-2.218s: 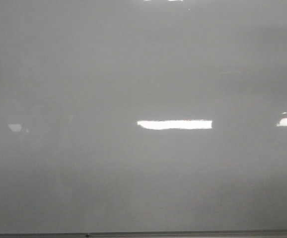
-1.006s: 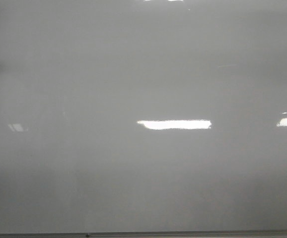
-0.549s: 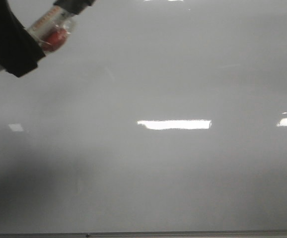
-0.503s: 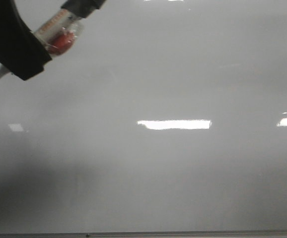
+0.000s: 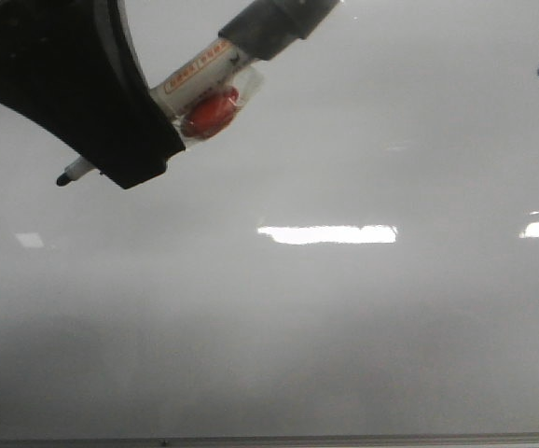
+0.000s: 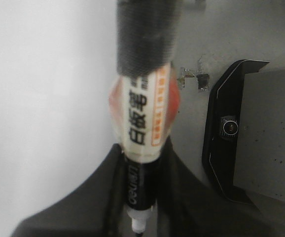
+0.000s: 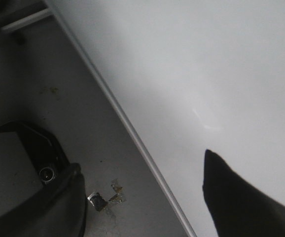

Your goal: Write number 7 on whiteboard

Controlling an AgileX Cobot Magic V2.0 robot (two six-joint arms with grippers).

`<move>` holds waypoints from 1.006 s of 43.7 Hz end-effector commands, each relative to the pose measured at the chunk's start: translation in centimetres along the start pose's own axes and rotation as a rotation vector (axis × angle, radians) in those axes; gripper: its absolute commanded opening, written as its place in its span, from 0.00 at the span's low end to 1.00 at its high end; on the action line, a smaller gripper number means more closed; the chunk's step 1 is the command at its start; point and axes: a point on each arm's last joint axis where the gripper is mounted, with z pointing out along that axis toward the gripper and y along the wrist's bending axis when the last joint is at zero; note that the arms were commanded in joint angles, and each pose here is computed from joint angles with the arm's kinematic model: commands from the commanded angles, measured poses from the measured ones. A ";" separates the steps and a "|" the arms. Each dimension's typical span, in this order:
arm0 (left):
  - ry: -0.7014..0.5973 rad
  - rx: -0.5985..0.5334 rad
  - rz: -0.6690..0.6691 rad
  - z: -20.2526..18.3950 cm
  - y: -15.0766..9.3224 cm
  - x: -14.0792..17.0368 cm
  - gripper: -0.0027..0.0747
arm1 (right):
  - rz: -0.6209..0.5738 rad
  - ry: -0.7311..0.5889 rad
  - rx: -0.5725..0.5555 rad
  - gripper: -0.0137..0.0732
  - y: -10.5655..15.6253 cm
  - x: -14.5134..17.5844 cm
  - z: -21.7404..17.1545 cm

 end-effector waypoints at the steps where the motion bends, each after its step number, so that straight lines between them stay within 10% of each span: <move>1: -0.089 -0.039 0.029 -1.3 -0.2 -1.4 0.01 | -0.112 -0.081 -0.064 0.77 0.7 -2.5 -0.3; 21: -0.096 -0.027 0.054 -1.3 -0.8 -1.8 0.01 | -0.240 -0.137 -0.268 0.76 4.1 -7.7 2.4; 44: -0.124 -0.053 0.053 -1.3 -0.5 -2.0 0.01 | -0.205 -0.182 -0.272 0.50 4.1 -8.1 2.4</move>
